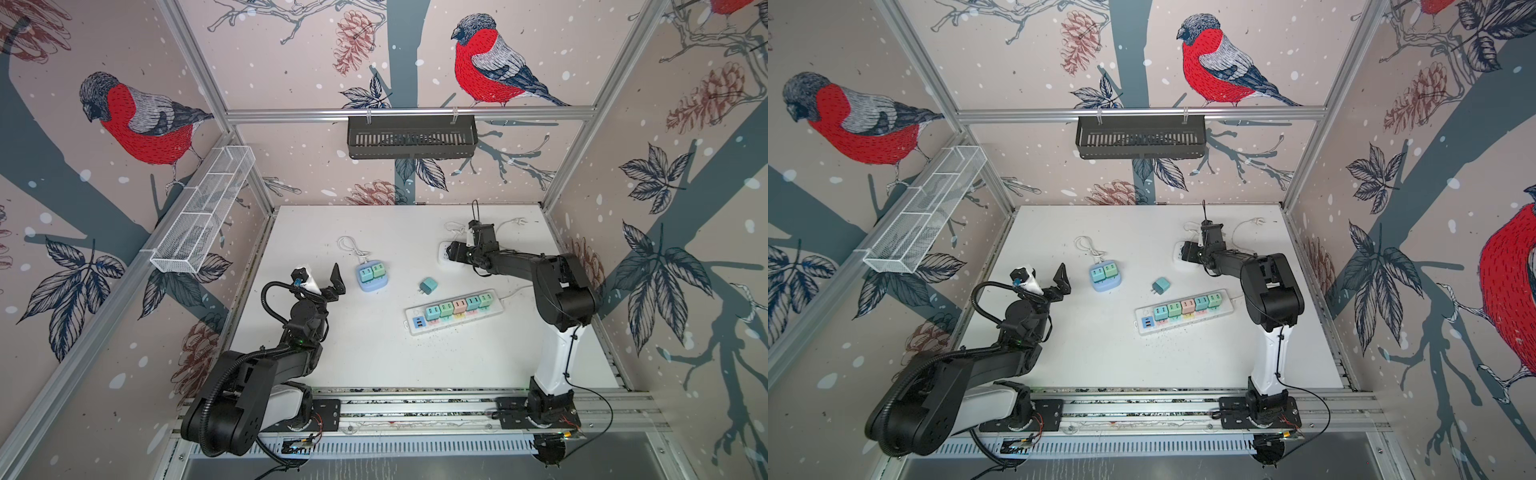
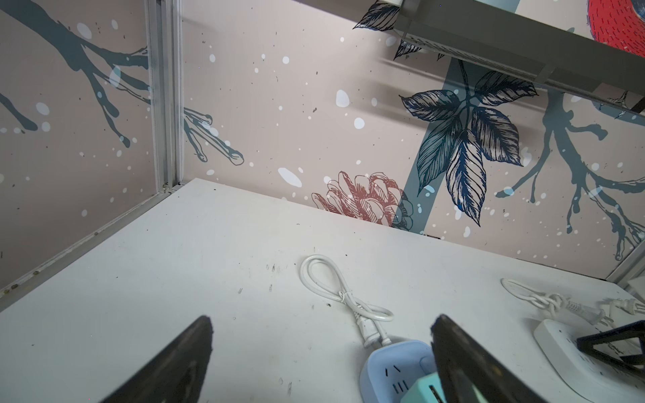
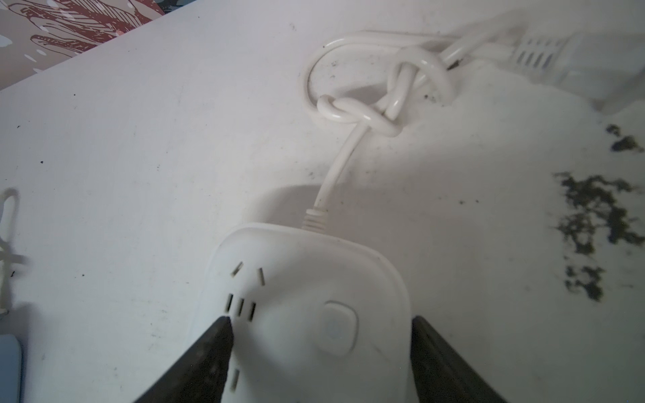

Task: Insert the plug
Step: 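Move the right gripper past the white square strip toward a teal adapter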

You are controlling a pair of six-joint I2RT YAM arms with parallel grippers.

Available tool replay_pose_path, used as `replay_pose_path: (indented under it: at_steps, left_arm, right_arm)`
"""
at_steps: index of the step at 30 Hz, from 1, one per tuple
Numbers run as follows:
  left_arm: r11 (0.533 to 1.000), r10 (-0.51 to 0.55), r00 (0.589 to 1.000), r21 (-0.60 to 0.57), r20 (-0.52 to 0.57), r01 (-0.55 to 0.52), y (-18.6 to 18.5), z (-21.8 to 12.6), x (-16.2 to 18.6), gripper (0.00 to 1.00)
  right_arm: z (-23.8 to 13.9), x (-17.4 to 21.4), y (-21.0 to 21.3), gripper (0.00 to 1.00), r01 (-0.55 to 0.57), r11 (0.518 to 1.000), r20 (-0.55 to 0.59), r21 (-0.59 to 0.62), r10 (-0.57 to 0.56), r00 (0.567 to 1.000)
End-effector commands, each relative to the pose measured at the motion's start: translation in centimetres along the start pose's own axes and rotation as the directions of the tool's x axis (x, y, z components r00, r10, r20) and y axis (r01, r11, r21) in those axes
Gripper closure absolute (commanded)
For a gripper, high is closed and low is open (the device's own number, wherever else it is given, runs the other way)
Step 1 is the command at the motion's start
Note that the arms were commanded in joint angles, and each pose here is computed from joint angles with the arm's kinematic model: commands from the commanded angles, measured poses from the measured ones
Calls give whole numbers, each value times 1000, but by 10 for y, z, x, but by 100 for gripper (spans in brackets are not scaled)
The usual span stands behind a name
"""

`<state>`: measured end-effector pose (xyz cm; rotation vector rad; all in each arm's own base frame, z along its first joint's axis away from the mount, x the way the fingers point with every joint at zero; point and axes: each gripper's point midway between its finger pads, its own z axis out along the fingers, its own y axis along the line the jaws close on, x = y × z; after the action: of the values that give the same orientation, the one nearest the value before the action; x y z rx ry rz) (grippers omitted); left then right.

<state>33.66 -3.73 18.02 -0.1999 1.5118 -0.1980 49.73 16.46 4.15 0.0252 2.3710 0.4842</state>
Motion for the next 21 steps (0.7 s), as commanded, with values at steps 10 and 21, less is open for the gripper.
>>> replay_pose_path:
  at_steps: [10,21]
  left_arm:
    - [1000,-22,997,18,72,21,-4,-1,-18,3]
    - [1000,-24,997,15,72,23,-3,0,-18,3]
  right_arm:
    - [25,33,49,27,206,978,-125,-18,-207,970]
    - [26,60,92,26,299,948,-164,-107,-314,935]
